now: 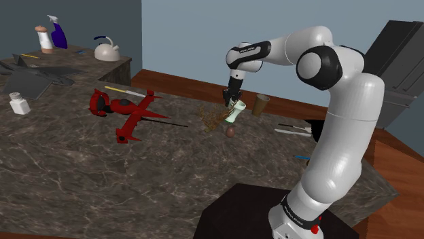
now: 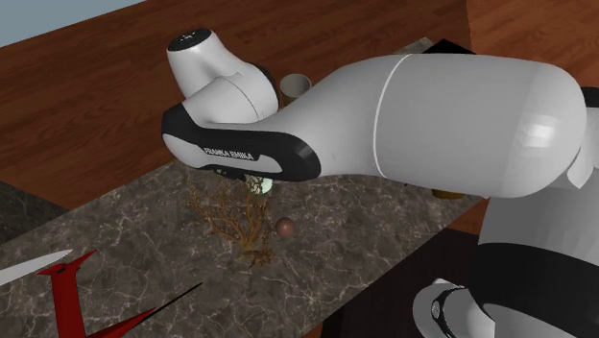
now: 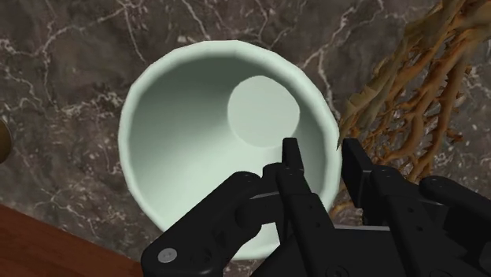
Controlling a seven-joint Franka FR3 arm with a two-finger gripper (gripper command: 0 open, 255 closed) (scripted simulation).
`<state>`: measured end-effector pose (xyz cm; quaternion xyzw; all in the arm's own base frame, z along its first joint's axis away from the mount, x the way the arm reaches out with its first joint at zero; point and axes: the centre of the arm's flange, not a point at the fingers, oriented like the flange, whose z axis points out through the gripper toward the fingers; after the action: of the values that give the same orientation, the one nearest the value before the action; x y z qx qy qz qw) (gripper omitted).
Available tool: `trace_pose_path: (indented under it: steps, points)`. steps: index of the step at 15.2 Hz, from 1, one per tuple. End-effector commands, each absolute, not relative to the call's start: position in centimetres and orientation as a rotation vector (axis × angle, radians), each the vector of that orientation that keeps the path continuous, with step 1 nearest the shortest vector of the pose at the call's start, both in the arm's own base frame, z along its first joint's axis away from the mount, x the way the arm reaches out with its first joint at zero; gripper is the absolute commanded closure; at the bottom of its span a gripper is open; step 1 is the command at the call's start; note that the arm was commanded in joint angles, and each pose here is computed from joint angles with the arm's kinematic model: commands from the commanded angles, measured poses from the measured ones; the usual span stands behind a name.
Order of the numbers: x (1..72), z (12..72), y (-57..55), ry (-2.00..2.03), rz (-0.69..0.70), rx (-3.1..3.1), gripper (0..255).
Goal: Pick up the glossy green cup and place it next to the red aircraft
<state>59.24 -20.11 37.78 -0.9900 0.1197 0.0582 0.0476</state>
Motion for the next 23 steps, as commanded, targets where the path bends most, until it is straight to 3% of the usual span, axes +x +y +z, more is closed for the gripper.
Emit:
trace_pose_path:
  steps: [1, 23]
  points:
    - [59.2, 37.6, -20.0, 0.361, 0.185, -3.019, 255]
    - [59.2, 49.2, -20.0, 0.361, 0.185, -3.019, 255]
